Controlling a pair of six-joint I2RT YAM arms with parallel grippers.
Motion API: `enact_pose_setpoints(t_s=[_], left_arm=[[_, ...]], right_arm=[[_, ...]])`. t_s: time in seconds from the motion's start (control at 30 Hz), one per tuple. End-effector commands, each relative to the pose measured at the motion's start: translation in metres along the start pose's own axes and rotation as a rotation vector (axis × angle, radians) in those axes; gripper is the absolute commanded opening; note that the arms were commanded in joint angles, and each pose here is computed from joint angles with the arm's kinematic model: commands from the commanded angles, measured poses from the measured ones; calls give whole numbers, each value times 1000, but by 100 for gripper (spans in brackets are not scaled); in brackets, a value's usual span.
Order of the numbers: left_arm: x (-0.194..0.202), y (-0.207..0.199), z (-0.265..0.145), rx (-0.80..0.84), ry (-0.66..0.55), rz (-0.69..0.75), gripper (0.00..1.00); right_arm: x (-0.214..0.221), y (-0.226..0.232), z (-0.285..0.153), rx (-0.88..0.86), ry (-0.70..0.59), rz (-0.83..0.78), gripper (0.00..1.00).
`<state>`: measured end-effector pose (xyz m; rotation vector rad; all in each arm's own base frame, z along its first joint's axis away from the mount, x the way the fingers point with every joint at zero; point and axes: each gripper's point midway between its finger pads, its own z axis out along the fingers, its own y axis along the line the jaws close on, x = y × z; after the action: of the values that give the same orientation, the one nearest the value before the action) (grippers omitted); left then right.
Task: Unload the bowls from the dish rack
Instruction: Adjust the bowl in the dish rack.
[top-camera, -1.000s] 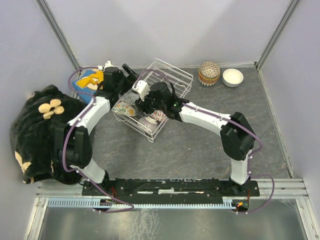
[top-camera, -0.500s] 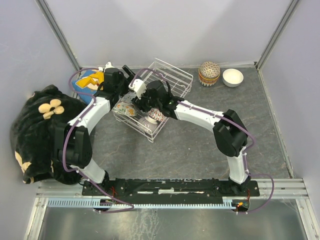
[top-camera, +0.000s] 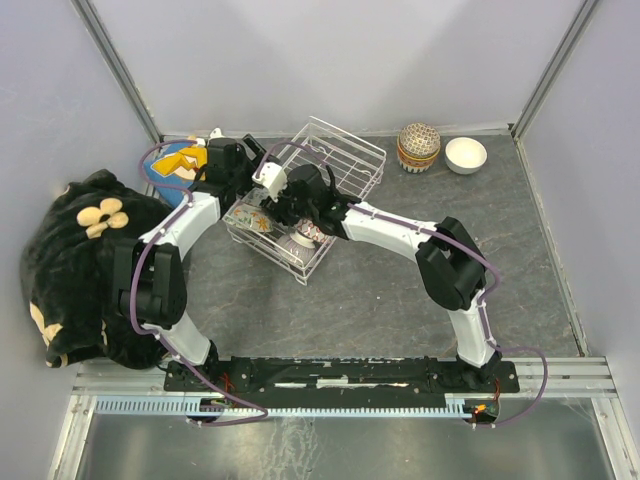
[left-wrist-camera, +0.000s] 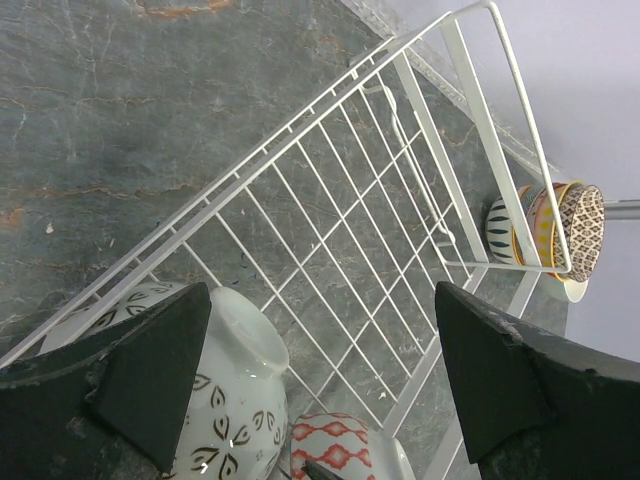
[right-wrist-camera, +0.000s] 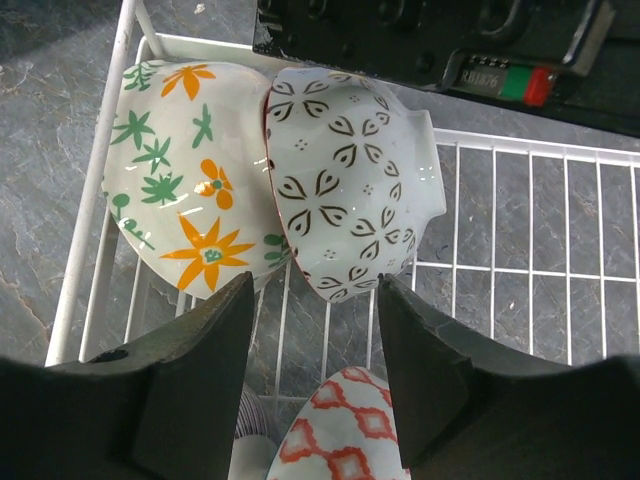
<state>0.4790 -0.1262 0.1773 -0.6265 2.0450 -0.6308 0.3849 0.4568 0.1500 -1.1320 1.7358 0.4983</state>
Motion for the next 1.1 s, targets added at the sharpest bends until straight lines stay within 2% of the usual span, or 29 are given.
enact_pose_setpoints(t_s=[0.0,0.5,0.77,1.07], left_arm=[[-13,-10,1,42,-28,-3,99],[-28,3,0,-12,-107,-76,99],[-37,16,0,-82,-143,-9,99],[-55,35,-7,-209,-194,136,99]], right_arm=[[-30,-9,3,48,-70,-34,60],[-23,-12,11,71,-58,-40,58],[-23,-14,11,82,-65,-37,58],[-24,-15,12,87,-72,-33,58]])
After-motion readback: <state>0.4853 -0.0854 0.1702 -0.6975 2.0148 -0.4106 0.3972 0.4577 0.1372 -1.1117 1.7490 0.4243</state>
